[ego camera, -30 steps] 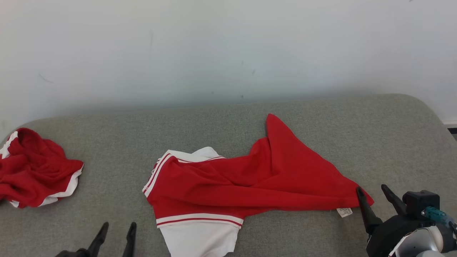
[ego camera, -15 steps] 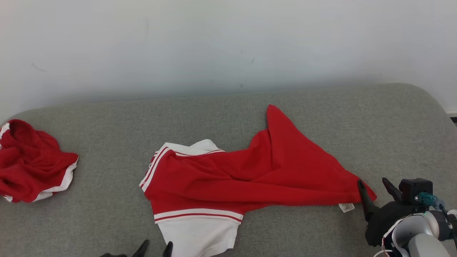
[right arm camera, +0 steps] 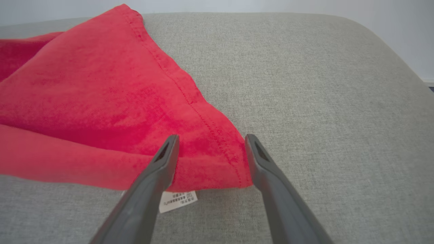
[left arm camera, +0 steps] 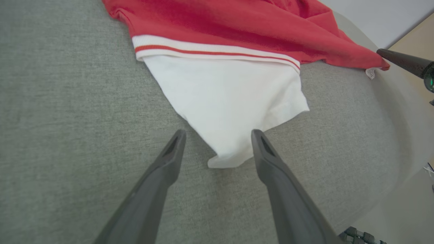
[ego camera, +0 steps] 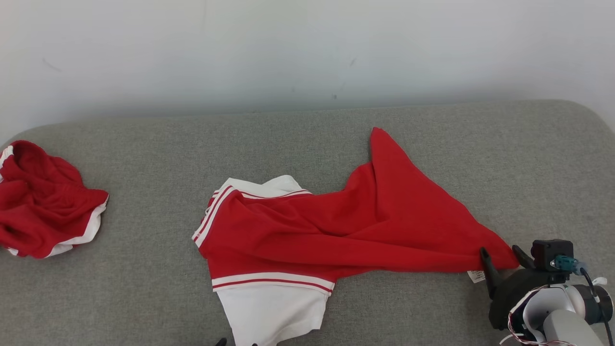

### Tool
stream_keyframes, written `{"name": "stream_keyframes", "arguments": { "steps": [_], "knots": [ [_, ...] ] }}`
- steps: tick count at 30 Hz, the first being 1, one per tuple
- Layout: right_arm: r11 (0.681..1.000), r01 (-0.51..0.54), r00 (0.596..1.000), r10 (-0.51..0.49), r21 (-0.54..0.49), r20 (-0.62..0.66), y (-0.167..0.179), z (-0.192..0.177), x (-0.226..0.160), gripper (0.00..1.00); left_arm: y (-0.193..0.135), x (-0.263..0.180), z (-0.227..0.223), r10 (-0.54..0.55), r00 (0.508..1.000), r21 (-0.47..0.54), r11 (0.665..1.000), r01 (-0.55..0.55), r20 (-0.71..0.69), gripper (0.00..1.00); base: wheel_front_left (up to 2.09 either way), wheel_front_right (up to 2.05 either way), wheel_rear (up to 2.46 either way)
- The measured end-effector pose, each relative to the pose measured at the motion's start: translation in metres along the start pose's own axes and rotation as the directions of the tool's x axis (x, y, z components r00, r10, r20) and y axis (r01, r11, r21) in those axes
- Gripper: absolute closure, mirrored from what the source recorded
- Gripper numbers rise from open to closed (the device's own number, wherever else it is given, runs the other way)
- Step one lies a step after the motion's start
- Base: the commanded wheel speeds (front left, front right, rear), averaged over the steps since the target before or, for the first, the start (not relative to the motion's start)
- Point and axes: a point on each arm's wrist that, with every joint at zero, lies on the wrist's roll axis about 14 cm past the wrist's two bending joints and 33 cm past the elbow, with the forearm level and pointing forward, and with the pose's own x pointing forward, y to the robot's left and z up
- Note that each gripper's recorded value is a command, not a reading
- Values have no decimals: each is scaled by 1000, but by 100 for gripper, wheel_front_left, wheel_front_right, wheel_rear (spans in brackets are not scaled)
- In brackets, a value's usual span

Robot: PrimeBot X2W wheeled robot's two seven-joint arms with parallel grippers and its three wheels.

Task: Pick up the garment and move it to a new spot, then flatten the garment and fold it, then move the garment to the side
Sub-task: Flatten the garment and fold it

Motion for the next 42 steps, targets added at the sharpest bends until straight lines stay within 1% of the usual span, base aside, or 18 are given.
{"name": "stream_keyframes", "arguments": {
  "steps": [5, 10, 17, 20, 21, 22, 23, 24, 25, 30, 36, 42],
  "knots": [
    [1000, -7, 999, 7, 0, -39, 3, -11, 4, 0, 4, -2, -1, 11, 1000, -7, 1000, -11, -13, 0, 0, 0, 0],
    [1000, 3, 997, -3, -8, -75, 0, -19, 7, 0, -4, -3, -13, -9, 998, -35, 999, 7, -60, 0, 0, 0, 0],
    [1000, 21, 996, -21, -8, -84, -6, -22, 10, 0, -8, -5, -15, -21, 998, -39, 999, 19, -65, 0, 0, 0, 0],
    [1000, 28, 994, -29, -10, -103, -9, -26, 10, 0, -11, -4, -16, -30, 997, -65, 998, 26, -65, 0, 0, 0, 0],
    [999, 30, 994, -31, -9, -108, -9, -27, 10, 15, -13, -4, -18, -35, 997, -70, 997, 30, -71, 27, 0, 0, 0],
    [999, 31, 993, -32, -7, -113, -9, -28, 9, 56, -15, -4, -20, -39, 996, -73, 997, 33, -79, 57, 0, 0, 0],
    [999, 31, 993, -32, -8, -117, -9, -29, 9, 68, -16, -5, -22, -43, 996, -79, 996, 36, -84, 72, 0, 0, 0],
    [999, 30, 992, -31, -10, -119, -9, -29, 9, 91, -17, -5, -23, -47, 995, -85, 996, 40, -85, 100, 0, 0, 0],
    [1000, 29, 993, -30, -10, -118, -8, -29, 9, 100, -17, -5, -23, -51, 995, -85, 995, 44, -85, 100, 0, 0, 0],
    [1000, 27, 993, -28, -10, -115, -7, -30, 8, 100, -14, -4, -17, -46, 998, -73, 996, 42, -52, 100, 0, 0, 0],
    [1000, 21, 995, -22, -13, -101, -5, -29, 9, 100, -12, -4, -17, -44, 998, -68, 997, 41, -45, 100, 0, 0, 0],
    [1000, 9, 997, -10, -6, -70, 0, -22, 13, 100, -7, -4, -10, -31, 999, -57, 998, 30, -22, 100, 0, 0, 0]
  ]
}}
